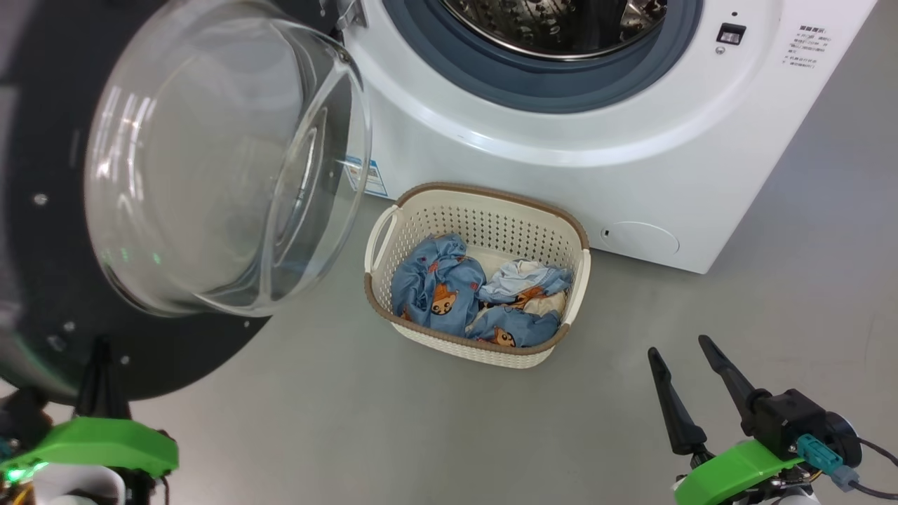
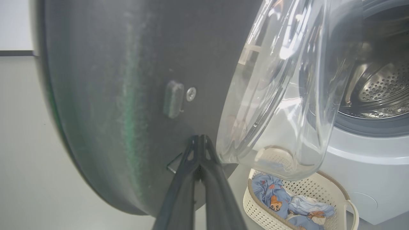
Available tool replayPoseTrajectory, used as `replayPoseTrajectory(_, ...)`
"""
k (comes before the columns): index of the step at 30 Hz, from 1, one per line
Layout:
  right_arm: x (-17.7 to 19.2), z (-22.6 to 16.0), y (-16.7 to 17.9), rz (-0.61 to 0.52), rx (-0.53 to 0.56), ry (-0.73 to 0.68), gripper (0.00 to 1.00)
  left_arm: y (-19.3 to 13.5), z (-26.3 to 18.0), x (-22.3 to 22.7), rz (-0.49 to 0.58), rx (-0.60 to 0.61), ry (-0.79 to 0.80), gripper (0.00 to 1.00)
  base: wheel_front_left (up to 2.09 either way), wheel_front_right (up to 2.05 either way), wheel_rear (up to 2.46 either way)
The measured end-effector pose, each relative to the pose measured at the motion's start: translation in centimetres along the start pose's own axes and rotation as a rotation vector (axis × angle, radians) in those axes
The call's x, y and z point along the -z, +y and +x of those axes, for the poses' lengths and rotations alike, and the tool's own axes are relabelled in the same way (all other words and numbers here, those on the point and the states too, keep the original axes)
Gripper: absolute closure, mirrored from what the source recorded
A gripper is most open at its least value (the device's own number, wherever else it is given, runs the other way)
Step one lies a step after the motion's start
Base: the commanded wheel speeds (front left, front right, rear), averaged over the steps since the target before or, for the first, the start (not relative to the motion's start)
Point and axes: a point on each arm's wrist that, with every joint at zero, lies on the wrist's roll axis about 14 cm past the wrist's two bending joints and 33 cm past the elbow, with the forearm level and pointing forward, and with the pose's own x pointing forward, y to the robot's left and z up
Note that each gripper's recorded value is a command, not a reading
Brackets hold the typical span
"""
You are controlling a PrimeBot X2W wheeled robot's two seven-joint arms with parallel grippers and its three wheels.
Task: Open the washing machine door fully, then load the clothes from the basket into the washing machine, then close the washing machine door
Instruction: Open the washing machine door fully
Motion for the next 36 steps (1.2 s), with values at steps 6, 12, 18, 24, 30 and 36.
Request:
replayPoseTrajectory(6,-0.2,0.8,0.0,-0.008,-0.017,-0.008,0.00,1.7,1.7,-0.1,0.015,-0.031,0.006,1.00,0.00,0.00,0.00)
replayPoseTrajectory(12,0.0,1.2,-0.3,-0.026,-0.027,0.008,0.00,2.9,3.3,-0.2,0.010,-0.056,0.016,1.00,0.00,0.00,0.00)
replayPoseTrajectory(18,0.0,1.1,-0.3,-0.028,-0.031,0.014,0.00,4.1,4.4,-0.1,0.015,-0.091,0.028,1.00,0.00,0.00,0.00)
replayPoseTrajectory(24,0.0,1.1,-0.4,-0.031,-0.032,0.020,0.00,5.2,5.3,-0.3,0.011,-0.122,0.032,1.00,0.00,0.00,0.00)
replayPoseTrajectory(30,0.1,1.1,-0.7,-0.036,-0.030,0.030,0.00,5.9,5.8,-0.5,0.036,-0.137,0.031,1.00,0.00,0.00,0.00)
replayPoseTrajectory(36,-0.2,0.9,-0.6,-0.037,-0.029,0.024,0.00,5.9,5.9,-1.0,0.032,-0.132,0.012,1.00,0.00,0.00,0.00)
